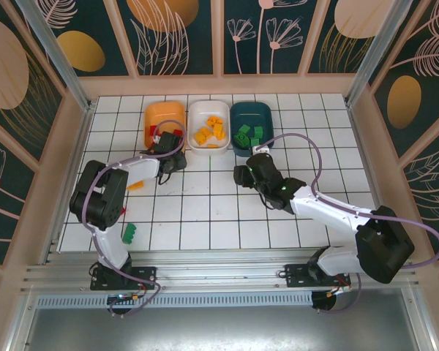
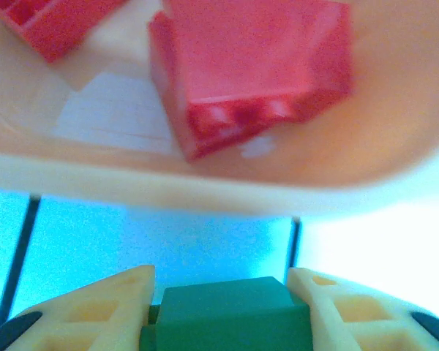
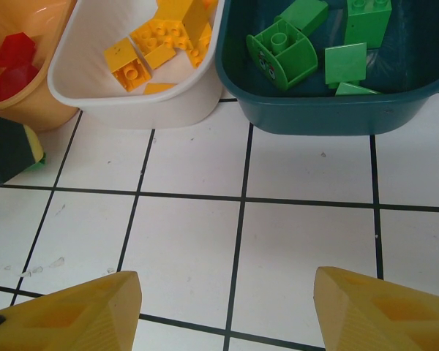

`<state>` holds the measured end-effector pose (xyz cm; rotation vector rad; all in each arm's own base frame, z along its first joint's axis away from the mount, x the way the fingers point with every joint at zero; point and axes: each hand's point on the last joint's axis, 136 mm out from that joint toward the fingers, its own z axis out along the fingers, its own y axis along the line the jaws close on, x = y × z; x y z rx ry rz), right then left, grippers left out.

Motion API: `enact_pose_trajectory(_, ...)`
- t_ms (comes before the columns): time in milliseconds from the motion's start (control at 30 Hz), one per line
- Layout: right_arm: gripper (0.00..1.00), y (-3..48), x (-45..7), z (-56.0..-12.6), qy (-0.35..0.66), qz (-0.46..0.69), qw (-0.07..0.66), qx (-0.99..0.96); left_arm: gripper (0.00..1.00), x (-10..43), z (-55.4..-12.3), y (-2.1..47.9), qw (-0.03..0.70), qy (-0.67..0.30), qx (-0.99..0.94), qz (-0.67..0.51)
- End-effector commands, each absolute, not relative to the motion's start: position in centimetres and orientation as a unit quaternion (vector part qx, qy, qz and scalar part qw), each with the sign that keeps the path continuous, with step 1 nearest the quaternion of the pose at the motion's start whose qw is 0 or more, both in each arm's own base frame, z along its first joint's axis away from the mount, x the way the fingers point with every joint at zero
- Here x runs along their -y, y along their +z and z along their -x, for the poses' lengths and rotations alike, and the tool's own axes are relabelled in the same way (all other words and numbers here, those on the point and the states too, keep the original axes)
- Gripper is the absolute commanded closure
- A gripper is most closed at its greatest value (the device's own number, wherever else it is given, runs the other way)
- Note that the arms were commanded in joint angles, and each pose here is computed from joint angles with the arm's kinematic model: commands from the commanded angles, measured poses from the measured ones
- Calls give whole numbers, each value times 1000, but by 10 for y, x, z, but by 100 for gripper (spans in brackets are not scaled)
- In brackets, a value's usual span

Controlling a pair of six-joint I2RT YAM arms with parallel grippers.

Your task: Sort the legos into containers by color

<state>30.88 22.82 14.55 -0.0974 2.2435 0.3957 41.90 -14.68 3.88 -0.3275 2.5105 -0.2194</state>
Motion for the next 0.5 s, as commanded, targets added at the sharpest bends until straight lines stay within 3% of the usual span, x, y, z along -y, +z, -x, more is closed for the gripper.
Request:
enact_pose_trajectory(0, 35, 166, -230, -313, 170, 29, 443, -880, 60, 168, -407, 70, 313, -110, -937, 104)
enact_pose_trajectory(300, 36, 171, -157, -325, 161, -89, 461, -868, 60, 325, -435, 144, 336, -235, -912, -32)
enact_pose_trajectory(467, 36, 166, -125, -317, 170, -130, 460, -862, 59, 394, -457, 142, 321, -277, -901, -87)
